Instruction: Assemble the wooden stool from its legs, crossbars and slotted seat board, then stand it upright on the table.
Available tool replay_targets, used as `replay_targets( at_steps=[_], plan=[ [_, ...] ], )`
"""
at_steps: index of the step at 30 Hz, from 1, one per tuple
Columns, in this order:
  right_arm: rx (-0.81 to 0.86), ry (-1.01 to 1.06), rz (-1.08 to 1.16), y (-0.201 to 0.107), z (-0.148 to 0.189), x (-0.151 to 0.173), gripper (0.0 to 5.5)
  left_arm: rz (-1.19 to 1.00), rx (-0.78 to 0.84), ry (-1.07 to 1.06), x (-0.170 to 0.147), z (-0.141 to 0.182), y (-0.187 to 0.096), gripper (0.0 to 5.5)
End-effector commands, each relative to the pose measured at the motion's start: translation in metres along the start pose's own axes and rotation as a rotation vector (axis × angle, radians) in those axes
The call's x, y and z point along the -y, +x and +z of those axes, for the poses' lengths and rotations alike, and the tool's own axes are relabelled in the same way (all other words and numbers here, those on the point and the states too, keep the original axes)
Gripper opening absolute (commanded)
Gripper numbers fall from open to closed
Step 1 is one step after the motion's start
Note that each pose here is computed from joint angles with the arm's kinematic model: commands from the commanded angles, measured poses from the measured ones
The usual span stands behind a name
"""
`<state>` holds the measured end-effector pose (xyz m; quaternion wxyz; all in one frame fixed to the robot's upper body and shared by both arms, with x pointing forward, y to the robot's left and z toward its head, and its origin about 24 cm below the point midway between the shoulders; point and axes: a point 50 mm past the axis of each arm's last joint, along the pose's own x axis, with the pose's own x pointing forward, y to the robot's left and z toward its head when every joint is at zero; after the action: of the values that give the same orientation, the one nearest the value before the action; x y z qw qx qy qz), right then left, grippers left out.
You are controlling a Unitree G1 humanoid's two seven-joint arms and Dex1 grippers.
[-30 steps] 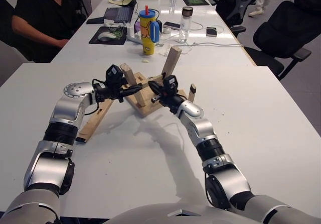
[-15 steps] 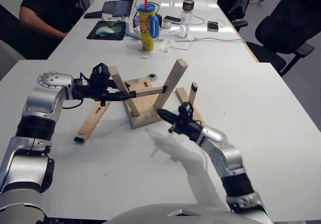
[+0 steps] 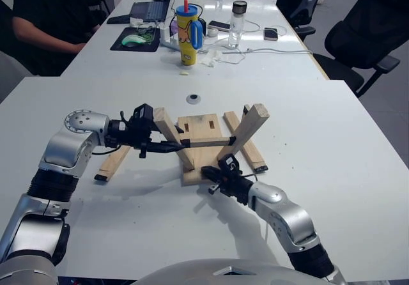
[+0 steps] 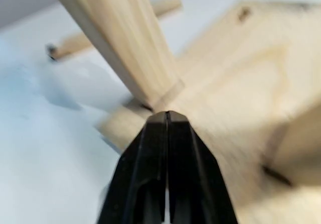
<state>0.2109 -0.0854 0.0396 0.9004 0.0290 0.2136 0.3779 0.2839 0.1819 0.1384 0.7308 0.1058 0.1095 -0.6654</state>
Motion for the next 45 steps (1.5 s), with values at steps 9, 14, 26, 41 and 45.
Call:
replay_targets(
  at_steps=[9,14,26,41,45],
  plan=[
    [-0.309,-0.001,-0.099,0.005,-0.04,0.006,0.0,0.049,-0.162,-0.234,0.019,-0.046,-0.011,3.58],
    [-0.309,0.012,-0.116,0.006,-0.041,0.007,0.0,0.125,-0.177,-0.238,0.034,-0.034,-0.058,4.03],
    [-0.281,0.113,-0.159,0.013,-0.053,0.007,0.0,0.118,0.861,-0.098,0.025,0.17,-0.079,2.29],
    [-0.3,0.074,-0.145,0.028,-0.053,0.01,0.0,0.407,0.174,-0.318,0.015,0.04,0.003,0.02],
    [-0.308,0.065,-0.134,0.029,-0.055,0.011,0.0,0.28,0.643,-0.134,0.012,0.141,-0.018,0.02]
  ],
)
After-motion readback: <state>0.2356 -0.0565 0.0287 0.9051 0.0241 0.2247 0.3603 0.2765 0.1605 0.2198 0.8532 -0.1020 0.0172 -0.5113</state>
